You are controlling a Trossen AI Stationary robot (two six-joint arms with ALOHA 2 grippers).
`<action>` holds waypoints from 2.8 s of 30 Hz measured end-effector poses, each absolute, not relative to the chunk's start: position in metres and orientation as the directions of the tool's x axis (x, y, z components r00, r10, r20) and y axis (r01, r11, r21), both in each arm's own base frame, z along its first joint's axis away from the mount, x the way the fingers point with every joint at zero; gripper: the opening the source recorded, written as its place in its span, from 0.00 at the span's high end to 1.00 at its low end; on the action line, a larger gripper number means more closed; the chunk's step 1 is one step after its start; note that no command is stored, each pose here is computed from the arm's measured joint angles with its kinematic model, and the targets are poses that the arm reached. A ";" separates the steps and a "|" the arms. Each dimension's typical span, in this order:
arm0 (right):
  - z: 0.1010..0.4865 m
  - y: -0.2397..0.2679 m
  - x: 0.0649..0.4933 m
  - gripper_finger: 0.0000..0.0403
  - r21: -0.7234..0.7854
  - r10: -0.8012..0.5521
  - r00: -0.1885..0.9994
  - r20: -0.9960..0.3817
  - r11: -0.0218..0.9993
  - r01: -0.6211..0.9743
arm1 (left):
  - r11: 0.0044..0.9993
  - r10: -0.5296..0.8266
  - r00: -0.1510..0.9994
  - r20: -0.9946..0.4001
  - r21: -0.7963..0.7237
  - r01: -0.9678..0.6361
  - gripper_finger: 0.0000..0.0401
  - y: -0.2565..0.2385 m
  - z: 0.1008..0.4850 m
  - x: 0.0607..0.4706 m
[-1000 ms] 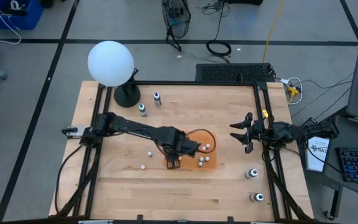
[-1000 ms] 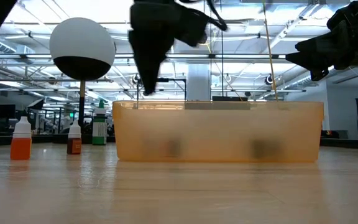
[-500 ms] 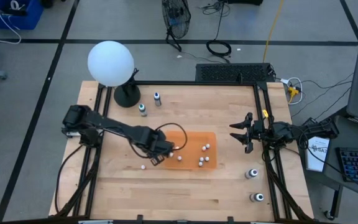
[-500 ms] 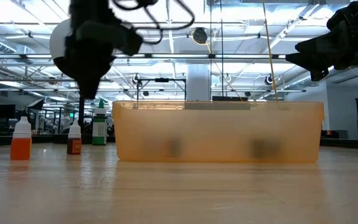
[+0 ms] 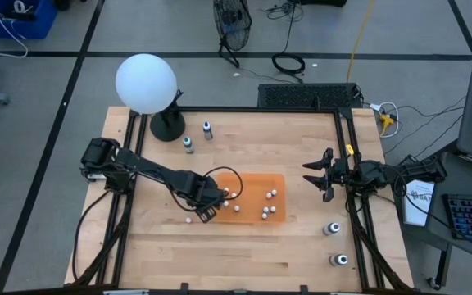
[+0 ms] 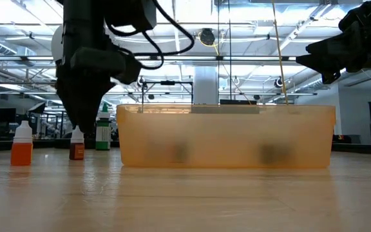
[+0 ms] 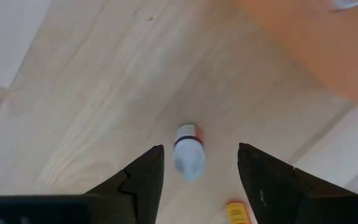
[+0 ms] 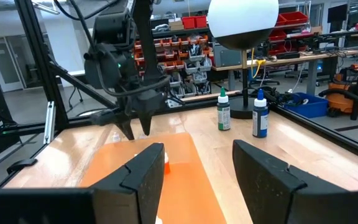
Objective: Pick & Place food coloring
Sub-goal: Put the small pink food coloring bottle into the container
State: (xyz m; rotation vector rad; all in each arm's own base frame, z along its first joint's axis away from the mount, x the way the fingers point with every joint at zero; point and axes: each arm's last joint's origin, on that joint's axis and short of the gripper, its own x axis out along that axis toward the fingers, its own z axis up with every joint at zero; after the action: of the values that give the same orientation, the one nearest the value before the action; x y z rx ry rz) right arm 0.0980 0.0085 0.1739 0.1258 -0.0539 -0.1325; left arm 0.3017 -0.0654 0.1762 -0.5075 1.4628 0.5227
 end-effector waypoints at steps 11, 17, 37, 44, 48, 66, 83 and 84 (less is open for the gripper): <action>0.174 0.008 0.098 0.56 0.129 -0.135 0.990 0.045 0.983 0.128 | 0.767 0.030 0.039 -0.999 -0.002 -0.642 0.48 -0.064 0.159 0.294; 0.174 0.008 0.098 0.56 0.128 -0.135 0.990 0.045 0.983 0.128 | 0.775 0.034 0.039 -0.999 0.002 -0.632 0.54 -0.063 0.159 0.294; 0.174 0.008 0.098 0.56 0.129 -0.135 0.990 0.046 0.983 0.128 | 0.858 0.042 0.109 -0.993 -0.020 -0.514 0.85 -0.067 0.192 0.311; 0.174 0.008 0.098 0.55 0.129 -0.135 0.990 0.045 0.983 0.128 | 0.908 0.071 0.266 -0.961 -0.048 -0.415 0.85 -0.074 0.260 0.335; 0.174 0.008 0.098 0.56 0.129 -0.135 0.990 0.046 0.983 0.128 | 0.925 0.066 0.326 -0.943 -0.064 -0.374 0.85 -0.075 0.276 0.344; 0.174 0.009 0.098 0.55 0.127 -0.135 0.990 0.041 0.983 0.129 | 0.953 -0.092 0.121 -0.988 -0.123 -0.279 0.85 -0.096 0.194 0.377; 0.174 0.009 0.098 0.56 0.128 -0.135 0.990 0.044 0.983 0.129 | 0.952 -0.104 0.061 -0.993 -0.117 -0.284 0.85 -0.092 0.171 0.384; 0.174 0.009 0.098 0.56 0.127 -0.135 0.990 0.042 0.983 0.129 | 0.951 -0.107 0.063 -0.992 -0.120 -0.284 0.84 -0.092 0.171 0.384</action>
State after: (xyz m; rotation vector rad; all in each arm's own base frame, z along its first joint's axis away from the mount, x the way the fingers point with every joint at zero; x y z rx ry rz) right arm 0.0984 0.0085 0.1736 0.1249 -0.0506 -0.1328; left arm 0.3843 -0.0921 0.1705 -0.3171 1.5102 0.1371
